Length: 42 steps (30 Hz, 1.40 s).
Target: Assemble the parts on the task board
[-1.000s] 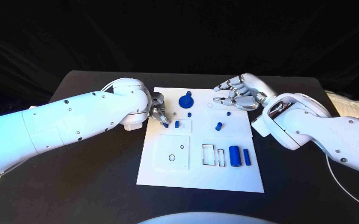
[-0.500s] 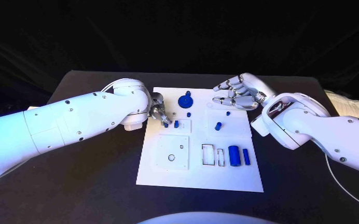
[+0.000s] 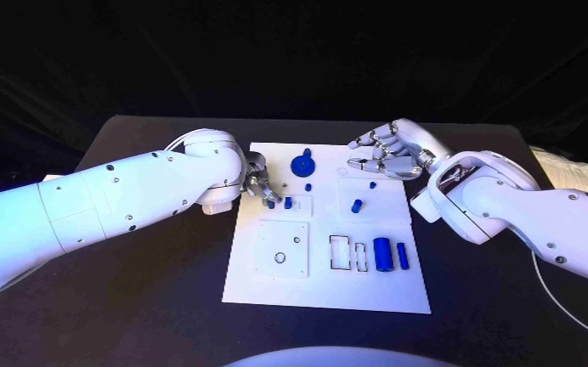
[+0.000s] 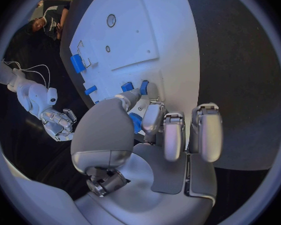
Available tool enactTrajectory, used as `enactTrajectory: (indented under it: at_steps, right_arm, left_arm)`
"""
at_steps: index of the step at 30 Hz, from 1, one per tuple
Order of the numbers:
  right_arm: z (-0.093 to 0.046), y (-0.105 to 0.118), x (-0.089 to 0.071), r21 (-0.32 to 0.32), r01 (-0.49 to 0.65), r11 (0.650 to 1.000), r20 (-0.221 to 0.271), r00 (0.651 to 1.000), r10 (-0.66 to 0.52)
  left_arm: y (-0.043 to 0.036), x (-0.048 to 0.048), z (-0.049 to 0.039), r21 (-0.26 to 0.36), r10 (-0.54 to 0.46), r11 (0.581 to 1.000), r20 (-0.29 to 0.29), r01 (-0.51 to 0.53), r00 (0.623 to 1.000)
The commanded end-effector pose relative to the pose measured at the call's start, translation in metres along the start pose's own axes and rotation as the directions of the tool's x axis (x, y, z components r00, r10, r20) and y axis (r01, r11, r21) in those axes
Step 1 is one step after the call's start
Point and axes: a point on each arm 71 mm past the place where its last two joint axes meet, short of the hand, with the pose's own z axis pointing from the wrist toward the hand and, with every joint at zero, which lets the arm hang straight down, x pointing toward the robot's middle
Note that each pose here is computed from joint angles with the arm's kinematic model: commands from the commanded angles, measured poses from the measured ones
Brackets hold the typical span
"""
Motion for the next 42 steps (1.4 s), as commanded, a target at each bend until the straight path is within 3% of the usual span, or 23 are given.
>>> enactTrajectory:
  at_steps: [1,17,22,29,33,35,38,42]
  right_arm:
    - [0.0,0.001,0.001,-0.008,0.006,1.0,-0.012,1.0,-0.006]
    - [0.0,0.0,0.001,-0.005,-0.001,1.0,-0.012,1.0,0.001]
    - [0.0,0.0,0.001,-0.005,-0.001,1.0,-0.011,1.0,0.001]
    - [0.0,-0.001,0.0,-0.004,-0.001,1.0,-0.01,1.0,0.001]
    - [0.0,-0.001,0.0,-0.003,0.0,1.0,-0.01,1.0,0.0]
    - [0.0,-0.001,0.0,-0.002,0.0,1.0,-0.01,1.0,0.0]
    - [0.0,-0.002,0.0,-0.001,0.0,1.0,-0.009,1.0,0.0]
    - [0.0,-0.002,0.0,0.0,0.001,1.0,-0.008,1.0,-0.001]
  left_arm:
    - [0.0029,0.003,0.0014,-0.031,0.004,0.999,-0.015,-0.005,1.0]
    - [0.0137,-0.0012,-0.0051,-0.039,-0.046,0.998,0.045,0.048,0.998]
    - [0.0144,-0.0036,-0.0084,-0.013,-0.08,0.997,0.076,0.081,0.994]
    - [0.0136,-0.0102,-0.0121,0.128,-0.244,0.965,0.128,0.228,0.961]
    - [0.0142,-0.0167,-0.0136,0.237,-0.363,0.917,0.156,0.322,0.919]
    - [0.012,-0.0217,-0.0151,0.329,-0.43,0.873,0.171,0.36,0.887]
    - [0.0057,-0.0267,-0.0168,0.433,-0.467,0.83,0.191,0.353,0.863]
    - [-0.0076,-0.0293,-0.0183,0.537,-0.423,0.807,0.235,0.246,0.875]
